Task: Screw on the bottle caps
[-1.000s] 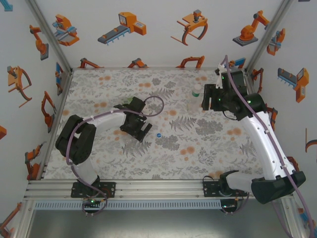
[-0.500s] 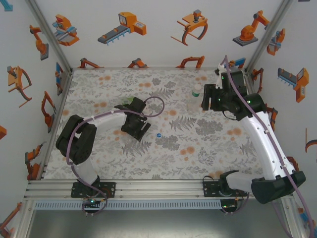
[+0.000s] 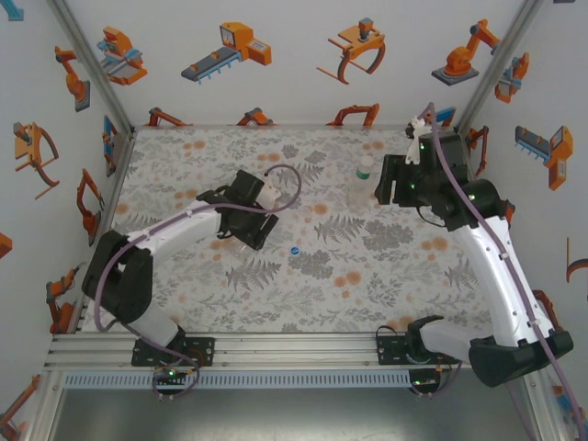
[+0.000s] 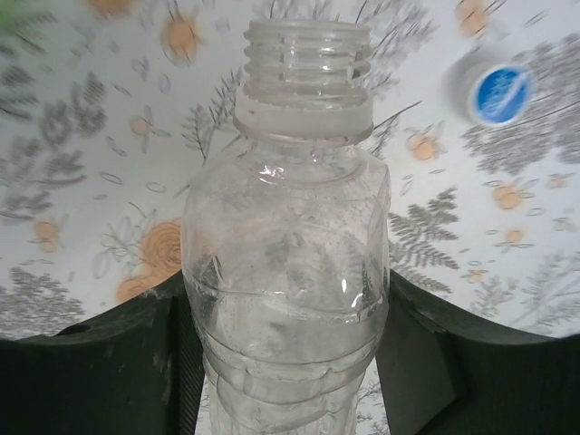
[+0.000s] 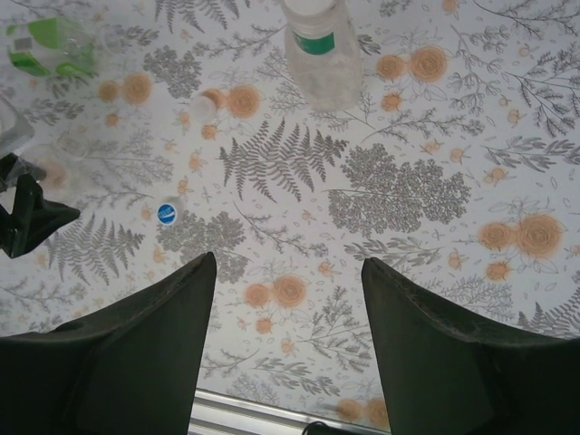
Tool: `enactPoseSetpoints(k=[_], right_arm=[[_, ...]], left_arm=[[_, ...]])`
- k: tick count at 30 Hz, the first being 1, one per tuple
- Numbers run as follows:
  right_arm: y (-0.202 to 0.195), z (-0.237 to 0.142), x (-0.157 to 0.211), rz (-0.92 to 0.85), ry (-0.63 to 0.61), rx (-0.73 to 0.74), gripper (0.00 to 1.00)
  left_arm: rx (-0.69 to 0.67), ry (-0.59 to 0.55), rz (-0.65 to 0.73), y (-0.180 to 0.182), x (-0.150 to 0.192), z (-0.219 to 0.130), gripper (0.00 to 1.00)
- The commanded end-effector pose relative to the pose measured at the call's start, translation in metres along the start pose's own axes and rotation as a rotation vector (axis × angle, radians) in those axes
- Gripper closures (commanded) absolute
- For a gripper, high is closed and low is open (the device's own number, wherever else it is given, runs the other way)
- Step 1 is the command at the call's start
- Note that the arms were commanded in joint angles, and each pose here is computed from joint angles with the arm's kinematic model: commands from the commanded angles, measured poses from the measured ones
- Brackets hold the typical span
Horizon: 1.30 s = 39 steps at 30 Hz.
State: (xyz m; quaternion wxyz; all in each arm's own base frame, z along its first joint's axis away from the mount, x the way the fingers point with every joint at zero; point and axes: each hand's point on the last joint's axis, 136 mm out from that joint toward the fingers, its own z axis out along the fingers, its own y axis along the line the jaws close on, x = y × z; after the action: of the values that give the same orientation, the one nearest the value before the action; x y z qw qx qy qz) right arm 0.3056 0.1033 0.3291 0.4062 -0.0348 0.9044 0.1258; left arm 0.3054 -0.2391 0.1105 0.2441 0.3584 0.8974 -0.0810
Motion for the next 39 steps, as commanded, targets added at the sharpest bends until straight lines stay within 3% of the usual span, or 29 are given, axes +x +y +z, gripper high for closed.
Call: enactPoseSetpoints(k=[1, 6, 11, 18, 25, 39], right_arm=[[0.016, -0.020, -0.015, 0.026, -0.061, -0.076, 0.39], [0.034, -0.028, -0.021, 0.049, -0.083, -0.175, 0.40], [0.057, -0.035, -0.027, 0.047, -0.106, -0.287, 0.41], [0.101, -0.036, -0.018, -0.052, -0.113, -0.463, 0.44], [0.115, 0.011, 0.026, -0.117, 0.023, -0.341, 0.49], [0.162, 0.140, 0.138, -0.149, 0.324, -0.144, 0.50]], left_arm=[[0.044, -0.189, 0.052, -0.008, -0.046, -0.048, 0.69], [0.112, -0.377, 0.140, -0.021, -0.081, -0.101, 0.81], [0.230, -0.524, 0.271, -0.043, -0.095, -0.143, 0.99], [0.367, -0.723, 0.417, -0.068, -0.098, -0.180, 1.00], [0.344, -0.914, 0.391, -0.055, -0.094, -0.207, 1.00], [0.120, -1.056, 0.367, -0.021, -0.075, -0.259, 1.00]])
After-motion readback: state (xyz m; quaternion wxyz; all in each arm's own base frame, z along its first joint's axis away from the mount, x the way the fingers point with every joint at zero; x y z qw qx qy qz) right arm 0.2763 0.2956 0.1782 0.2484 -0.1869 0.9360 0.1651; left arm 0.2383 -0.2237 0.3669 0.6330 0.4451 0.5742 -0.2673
